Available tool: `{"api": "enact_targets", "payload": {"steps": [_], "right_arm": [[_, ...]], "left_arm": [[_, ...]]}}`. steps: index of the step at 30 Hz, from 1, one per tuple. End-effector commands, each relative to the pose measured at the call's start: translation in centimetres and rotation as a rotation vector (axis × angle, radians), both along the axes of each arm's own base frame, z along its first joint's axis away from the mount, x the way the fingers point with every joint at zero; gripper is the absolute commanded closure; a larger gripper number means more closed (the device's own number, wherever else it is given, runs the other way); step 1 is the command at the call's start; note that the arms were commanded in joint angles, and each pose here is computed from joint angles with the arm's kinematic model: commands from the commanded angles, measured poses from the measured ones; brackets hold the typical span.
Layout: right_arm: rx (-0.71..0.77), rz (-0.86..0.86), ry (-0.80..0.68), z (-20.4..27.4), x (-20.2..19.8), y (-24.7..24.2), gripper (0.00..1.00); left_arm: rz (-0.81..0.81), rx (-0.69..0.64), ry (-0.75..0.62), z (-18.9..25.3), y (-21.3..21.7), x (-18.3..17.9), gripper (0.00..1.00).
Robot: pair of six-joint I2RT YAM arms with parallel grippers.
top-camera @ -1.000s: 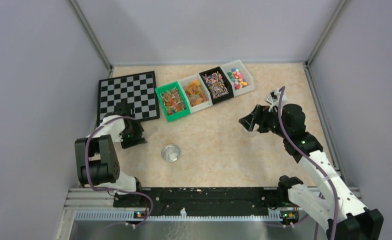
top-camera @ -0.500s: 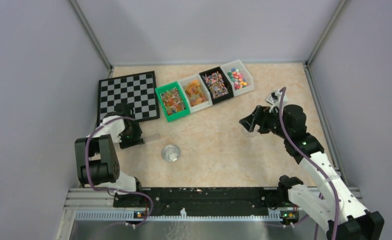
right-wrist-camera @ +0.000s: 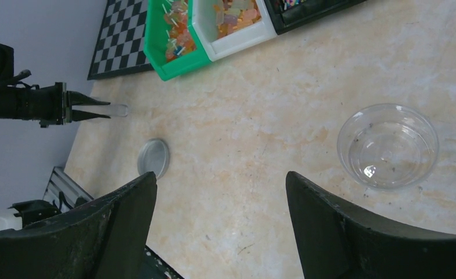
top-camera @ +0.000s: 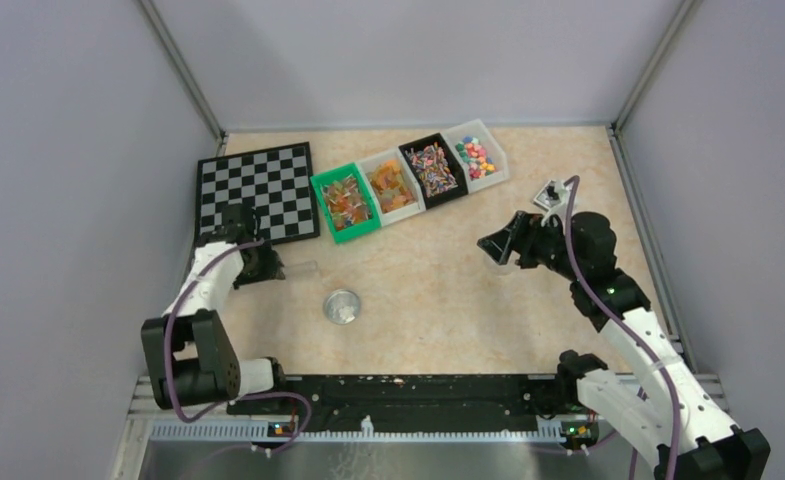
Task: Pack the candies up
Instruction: Pick up the spatula from the center of the board, then adjust the spatula.
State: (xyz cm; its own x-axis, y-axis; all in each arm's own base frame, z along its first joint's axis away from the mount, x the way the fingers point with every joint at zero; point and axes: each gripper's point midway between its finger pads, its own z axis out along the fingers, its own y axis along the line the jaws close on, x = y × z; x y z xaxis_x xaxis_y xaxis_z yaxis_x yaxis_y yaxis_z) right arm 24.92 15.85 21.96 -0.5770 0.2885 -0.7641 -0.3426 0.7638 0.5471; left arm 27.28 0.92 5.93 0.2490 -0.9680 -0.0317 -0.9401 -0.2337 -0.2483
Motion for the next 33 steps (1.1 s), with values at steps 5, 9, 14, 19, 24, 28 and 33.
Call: {"api": "enact_targets", "payload": {"steps": [5, 9, 14, 19, 24, 28, 33], "right_arm": [[0.216, 0.105, -0.087, 3.7, -1.5, 2.6, 0.20], [0.352, 0.170, -0.097, 4.6, -2.5, 4.3, 0.18], [0.365, 0.199, -0.148, 5.3, -3.4, 7.1, 0.15], [0.423, 0.258, -0.266, 7.5, -3.9, 10.6, 0.15], [0.399, 0.318, -0.310, 8.8, -3.9, 14.7, 0.18], [0.418, 0.352, -0.317, 9.3, -3.8, 16.8, 0.29], [0.505, 0.437, -0.320, 10.3, -4.8, 18.6, 0.39]], "left_arm": [[-0.205, 0.013, -0.299, 7.7, -1.6, 2.0, 1.00], [-0.525, 0.061, -0.715, 13.3, -5.1, 5.0, 1.00], [-0.747, 0.038, -1.247, 21.3, -9.9, 5.2, 0.97], [-0.947, 0.006, -1.623, 26.5, -16.1, 2.1, 0.98], [-1.169, -0.013, -1.907, 29.9, -20.7, -2.0, 1.00], [-1.273, -0.036, -2.037, 30.7, -21.9, -4.6, 1.00], [-1.288, -0.031, -2.126, 30.6, -22.2, -6.5, 1.00]]}}
